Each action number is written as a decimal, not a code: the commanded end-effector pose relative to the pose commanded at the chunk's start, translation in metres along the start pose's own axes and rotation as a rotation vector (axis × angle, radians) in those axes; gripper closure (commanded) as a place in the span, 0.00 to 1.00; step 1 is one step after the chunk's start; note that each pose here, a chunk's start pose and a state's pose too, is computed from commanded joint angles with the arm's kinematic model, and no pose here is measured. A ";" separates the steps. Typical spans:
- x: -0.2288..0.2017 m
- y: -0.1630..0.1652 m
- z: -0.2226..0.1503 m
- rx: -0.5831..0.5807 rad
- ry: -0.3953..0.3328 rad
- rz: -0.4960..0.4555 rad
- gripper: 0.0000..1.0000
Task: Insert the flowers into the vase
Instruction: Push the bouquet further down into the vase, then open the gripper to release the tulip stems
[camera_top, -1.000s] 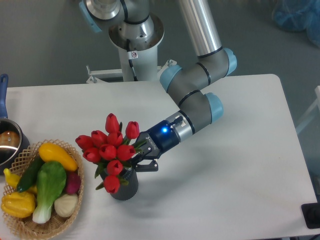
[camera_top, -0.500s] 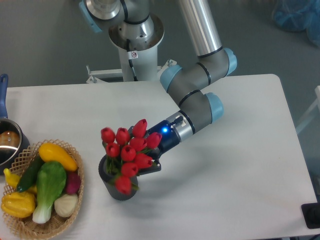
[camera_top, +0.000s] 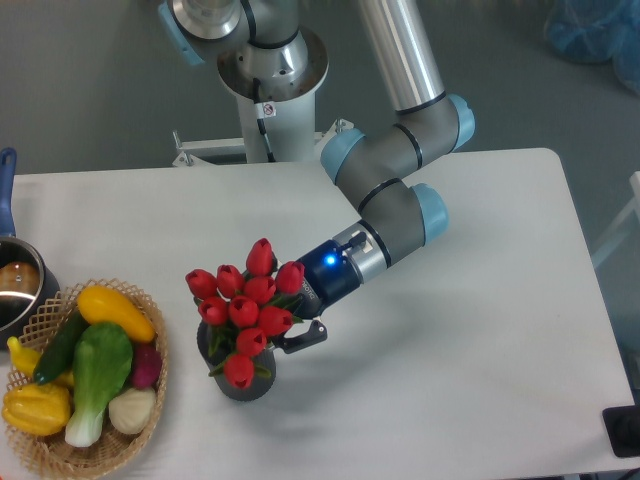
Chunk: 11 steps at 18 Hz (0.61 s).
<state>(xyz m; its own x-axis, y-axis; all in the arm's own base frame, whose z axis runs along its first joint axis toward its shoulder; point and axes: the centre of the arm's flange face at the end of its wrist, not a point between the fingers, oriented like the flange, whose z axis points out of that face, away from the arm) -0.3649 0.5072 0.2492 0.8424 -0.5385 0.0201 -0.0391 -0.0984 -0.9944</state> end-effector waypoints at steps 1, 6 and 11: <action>0.000 0.000 0.000 0.000 0.000 0.000 0.20; 0.000 -0.002 -0.002 0.000 -0.003 0.001 0.01; -0.003 -0.003 -0.008 0.000 -0.014 0.005 0.00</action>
<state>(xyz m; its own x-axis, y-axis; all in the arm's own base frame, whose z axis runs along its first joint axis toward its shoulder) -0.3718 0.5021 0.2533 0.8499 -0.5268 0.0140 -0.0430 -0.0958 -0.9945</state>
